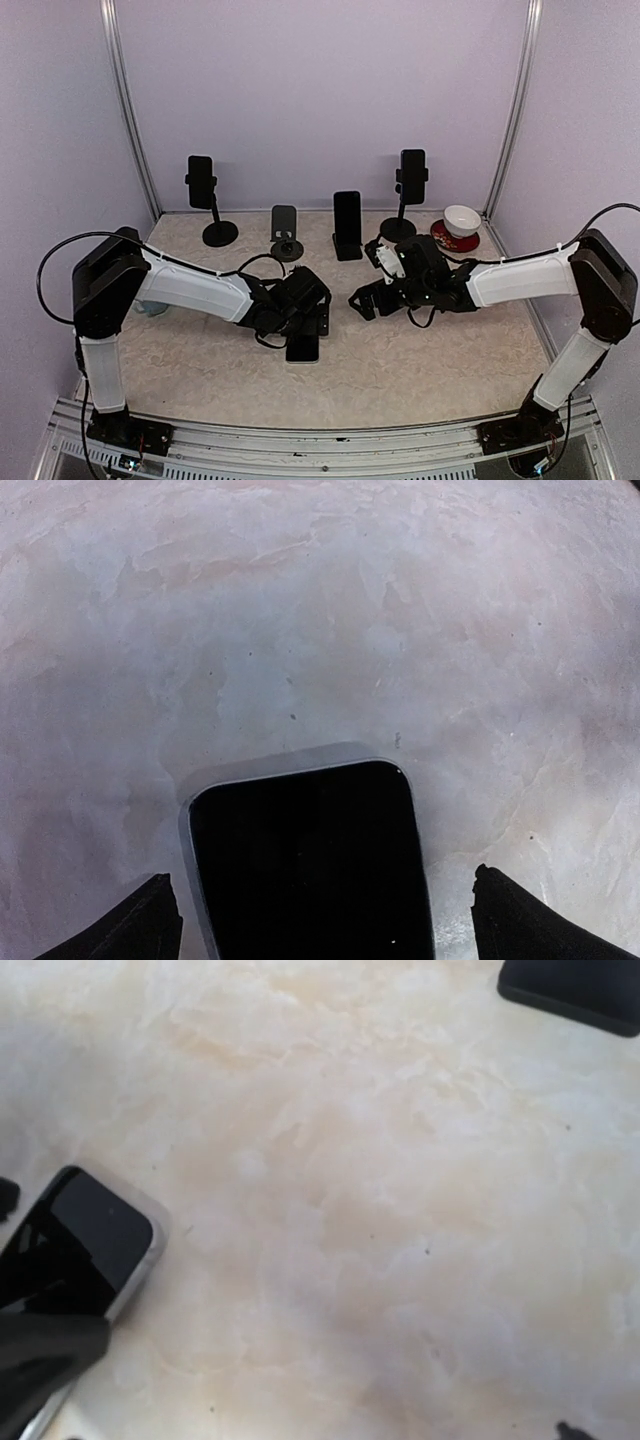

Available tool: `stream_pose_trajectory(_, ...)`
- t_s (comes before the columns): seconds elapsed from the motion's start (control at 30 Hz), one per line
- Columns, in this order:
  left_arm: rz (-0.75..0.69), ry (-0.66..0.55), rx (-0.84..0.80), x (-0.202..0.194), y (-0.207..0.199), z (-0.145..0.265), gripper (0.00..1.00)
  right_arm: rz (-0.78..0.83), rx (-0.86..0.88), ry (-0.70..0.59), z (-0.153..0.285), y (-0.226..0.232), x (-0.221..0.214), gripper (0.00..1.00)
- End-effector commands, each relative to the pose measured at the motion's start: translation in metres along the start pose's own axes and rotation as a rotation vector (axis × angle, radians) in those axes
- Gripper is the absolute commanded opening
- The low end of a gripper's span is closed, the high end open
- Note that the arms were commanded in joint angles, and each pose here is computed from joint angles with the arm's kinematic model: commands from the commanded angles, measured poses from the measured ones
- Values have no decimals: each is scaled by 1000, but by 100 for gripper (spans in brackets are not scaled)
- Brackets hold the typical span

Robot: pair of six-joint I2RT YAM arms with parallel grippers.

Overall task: Place the phone on the phone stand
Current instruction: Pick up the phone from the center of the board.

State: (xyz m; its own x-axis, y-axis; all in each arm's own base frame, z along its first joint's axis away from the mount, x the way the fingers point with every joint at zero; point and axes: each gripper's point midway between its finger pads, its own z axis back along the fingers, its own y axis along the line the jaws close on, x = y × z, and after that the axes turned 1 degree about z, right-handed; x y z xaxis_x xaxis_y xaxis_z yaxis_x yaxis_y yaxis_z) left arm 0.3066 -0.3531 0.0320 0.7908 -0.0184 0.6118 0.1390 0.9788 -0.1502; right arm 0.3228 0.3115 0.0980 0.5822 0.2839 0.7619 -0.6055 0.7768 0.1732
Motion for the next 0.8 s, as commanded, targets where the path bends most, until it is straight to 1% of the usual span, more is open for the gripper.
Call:
stream_pose_trajectory(0.0, -28, 19, 51, -2, 8, -8, 99, -15, 11, -42, 6, 5, 8, 100)
stream_pose_trajectory(0.27, -58, 45, 73, -8, 6, -16, 99, -16, 18, -46, 6, 6, 8, 100)
stream_pose_trajectory(0.77, -108, 52, 212, -26, 19, -19, 94, -17, 23, -37, 3, 7, 5, 100)
